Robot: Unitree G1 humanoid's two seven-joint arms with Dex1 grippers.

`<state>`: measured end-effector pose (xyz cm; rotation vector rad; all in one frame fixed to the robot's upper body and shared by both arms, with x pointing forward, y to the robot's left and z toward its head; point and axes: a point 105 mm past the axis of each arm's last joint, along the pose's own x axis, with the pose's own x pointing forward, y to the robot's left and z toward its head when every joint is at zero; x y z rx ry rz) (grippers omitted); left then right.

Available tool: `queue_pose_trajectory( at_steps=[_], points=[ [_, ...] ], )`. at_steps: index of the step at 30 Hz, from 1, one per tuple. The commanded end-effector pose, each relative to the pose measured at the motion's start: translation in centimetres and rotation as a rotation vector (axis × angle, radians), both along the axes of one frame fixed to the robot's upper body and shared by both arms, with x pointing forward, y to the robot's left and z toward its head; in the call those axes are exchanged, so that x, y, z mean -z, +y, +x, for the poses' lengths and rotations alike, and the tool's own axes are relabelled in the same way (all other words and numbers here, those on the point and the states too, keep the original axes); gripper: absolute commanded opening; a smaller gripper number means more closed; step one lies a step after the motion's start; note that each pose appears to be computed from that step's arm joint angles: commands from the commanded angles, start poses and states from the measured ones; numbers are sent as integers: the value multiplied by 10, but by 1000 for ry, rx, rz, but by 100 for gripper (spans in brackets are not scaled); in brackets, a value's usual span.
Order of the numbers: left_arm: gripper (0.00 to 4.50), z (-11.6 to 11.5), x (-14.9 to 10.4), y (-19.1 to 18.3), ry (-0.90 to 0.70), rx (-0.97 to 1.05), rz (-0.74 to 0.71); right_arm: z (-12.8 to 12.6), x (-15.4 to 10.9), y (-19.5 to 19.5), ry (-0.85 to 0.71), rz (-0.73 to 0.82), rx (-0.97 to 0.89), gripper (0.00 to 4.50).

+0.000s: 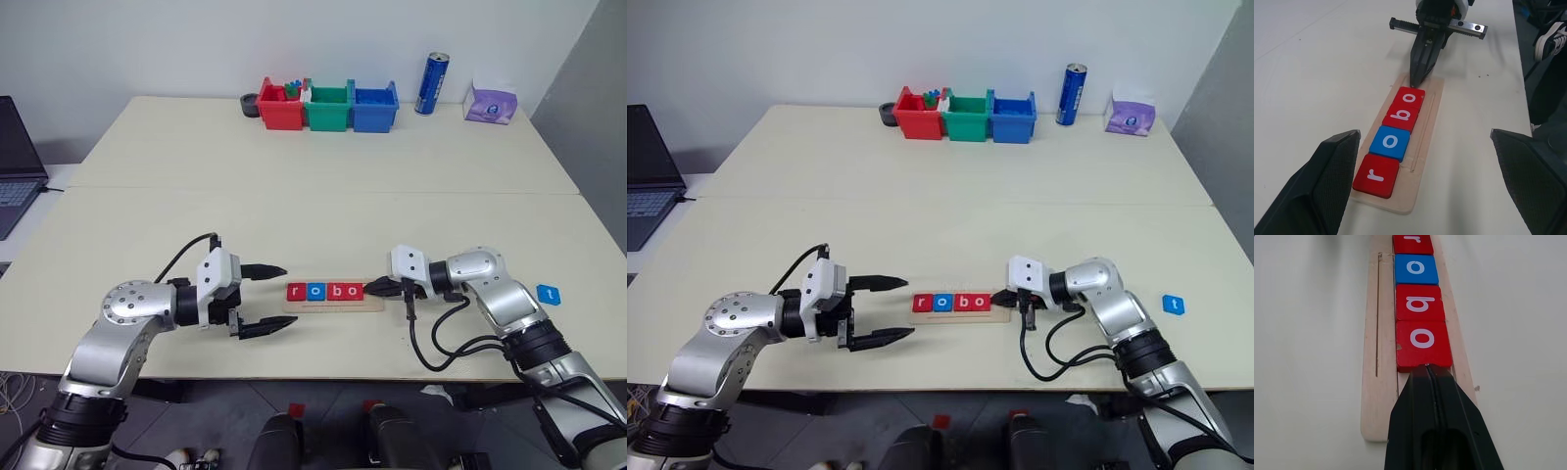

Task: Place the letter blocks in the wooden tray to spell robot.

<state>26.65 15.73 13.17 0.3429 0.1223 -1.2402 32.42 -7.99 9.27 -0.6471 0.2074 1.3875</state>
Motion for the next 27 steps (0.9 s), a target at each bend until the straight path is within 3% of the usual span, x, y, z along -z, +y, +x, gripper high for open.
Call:
queue_pose_trajectory(
  at_steps=[1, 13, 19, 24, 27],
  points=[
    [450, -1, -11, 3, -48, 1, 9, 0, -12, 8, -46, 16, -23, 2],
    [450, 0, -9, 5, -45, -8, 23, 0, -10, 16, -46, 34, -25, 2],
    [450, 2, -11, 3, -50, -13, 14, 3, -18, 2, -53, 21, 6, 2],
    [450, 3, -17, -16, -67, -2, -36, -1, -46, -42, -37, 61, 177, 2],
    [450, 6, -18, -34, -76, -4, -74, -4, -58, -65, -29, 126, 348, 60]
  ],
)
